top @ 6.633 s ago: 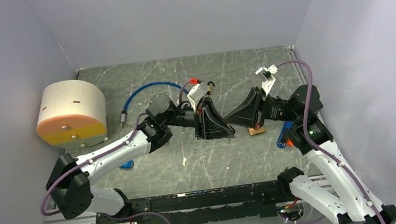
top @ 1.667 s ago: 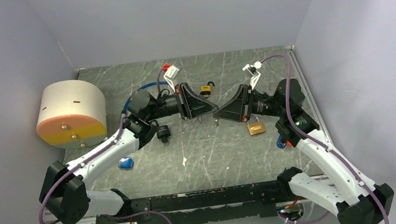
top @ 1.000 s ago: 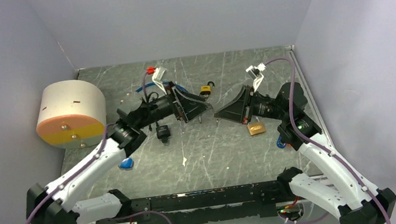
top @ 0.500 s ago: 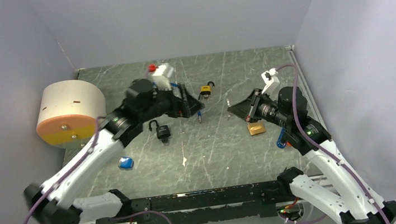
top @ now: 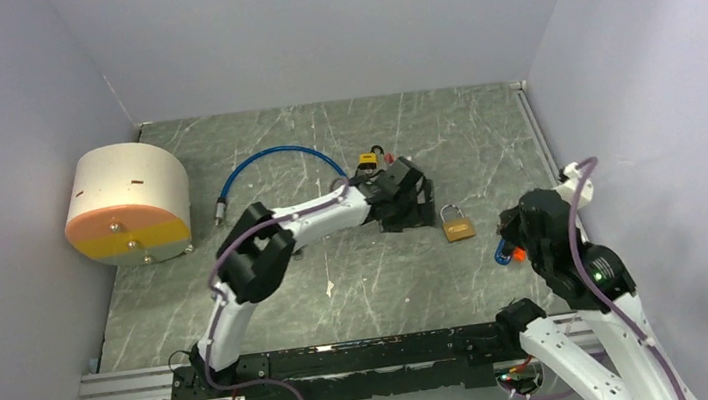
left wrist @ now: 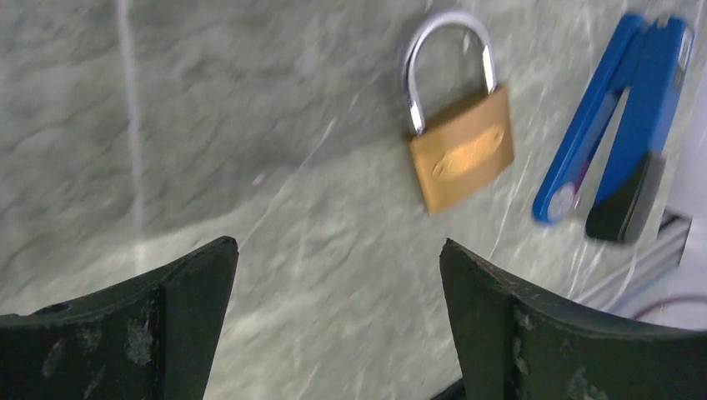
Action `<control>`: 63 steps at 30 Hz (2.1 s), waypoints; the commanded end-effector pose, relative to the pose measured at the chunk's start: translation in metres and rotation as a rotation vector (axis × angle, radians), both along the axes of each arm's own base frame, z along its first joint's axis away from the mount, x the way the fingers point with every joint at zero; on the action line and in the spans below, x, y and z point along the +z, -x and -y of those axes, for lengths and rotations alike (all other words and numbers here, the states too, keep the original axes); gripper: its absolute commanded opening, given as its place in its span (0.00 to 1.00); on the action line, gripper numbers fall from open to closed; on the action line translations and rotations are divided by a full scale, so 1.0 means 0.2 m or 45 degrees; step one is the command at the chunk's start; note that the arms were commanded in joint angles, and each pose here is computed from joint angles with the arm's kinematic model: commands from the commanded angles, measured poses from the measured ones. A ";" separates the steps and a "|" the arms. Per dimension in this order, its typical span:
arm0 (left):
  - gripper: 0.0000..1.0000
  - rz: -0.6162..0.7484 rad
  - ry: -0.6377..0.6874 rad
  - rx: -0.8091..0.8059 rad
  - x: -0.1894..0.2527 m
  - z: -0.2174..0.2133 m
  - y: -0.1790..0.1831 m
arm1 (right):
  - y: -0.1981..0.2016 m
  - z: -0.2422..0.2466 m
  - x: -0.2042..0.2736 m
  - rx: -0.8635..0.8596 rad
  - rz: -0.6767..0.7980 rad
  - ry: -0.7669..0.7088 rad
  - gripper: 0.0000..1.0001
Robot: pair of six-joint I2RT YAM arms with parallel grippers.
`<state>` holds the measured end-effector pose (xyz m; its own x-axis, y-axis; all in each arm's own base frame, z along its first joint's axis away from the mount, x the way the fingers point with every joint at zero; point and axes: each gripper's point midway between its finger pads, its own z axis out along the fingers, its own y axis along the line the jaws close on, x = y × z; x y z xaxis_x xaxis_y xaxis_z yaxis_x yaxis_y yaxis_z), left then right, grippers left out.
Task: Unlock with the key
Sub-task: Move the lock to the center of the board.
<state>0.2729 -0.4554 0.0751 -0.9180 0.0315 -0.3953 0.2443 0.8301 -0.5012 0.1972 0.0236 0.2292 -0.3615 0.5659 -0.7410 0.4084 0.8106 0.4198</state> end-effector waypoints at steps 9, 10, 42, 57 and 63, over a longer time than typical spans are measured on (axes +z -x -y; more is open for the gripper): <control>0.94 0.130 -0.106 0.243 -0.11 0.34 -0.11 | 0.23 0.26 0.06 -0.279 0.051 0.043 0.00; 0.94 0.158 -0.115 0.234 -0.12 0.38 -0.11 | 0.23 0.26 0.06 -0.275 0.060 0.036 0.00; 0.55 0.422 -0.752 -0.179 -0.63 -0.09 0.12 | 0.17 0.13 0.11 -0.153 0.097 -0.074 0.00; 0.89 -0.023 -0.616 0.156 -0.47 -0.70 0.39 | 0.04 -0.10 -0.12 0.046 -0.015 -0.187 0.00; 0.95 -0.111 -0.609 0.263 -0.39 -0.64 0.39 | 0.03 -0.19 -0.20 0.158 -0.080 -0.206 0.00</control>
<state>0.2362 -0.3493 0.0257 -0.8621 0.0247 -0.5061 0.1195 0.9806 -0.1556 0.1824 0.0435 0.1869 -0.4500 0.6312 -0.6317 0.4141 0.7742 0.4786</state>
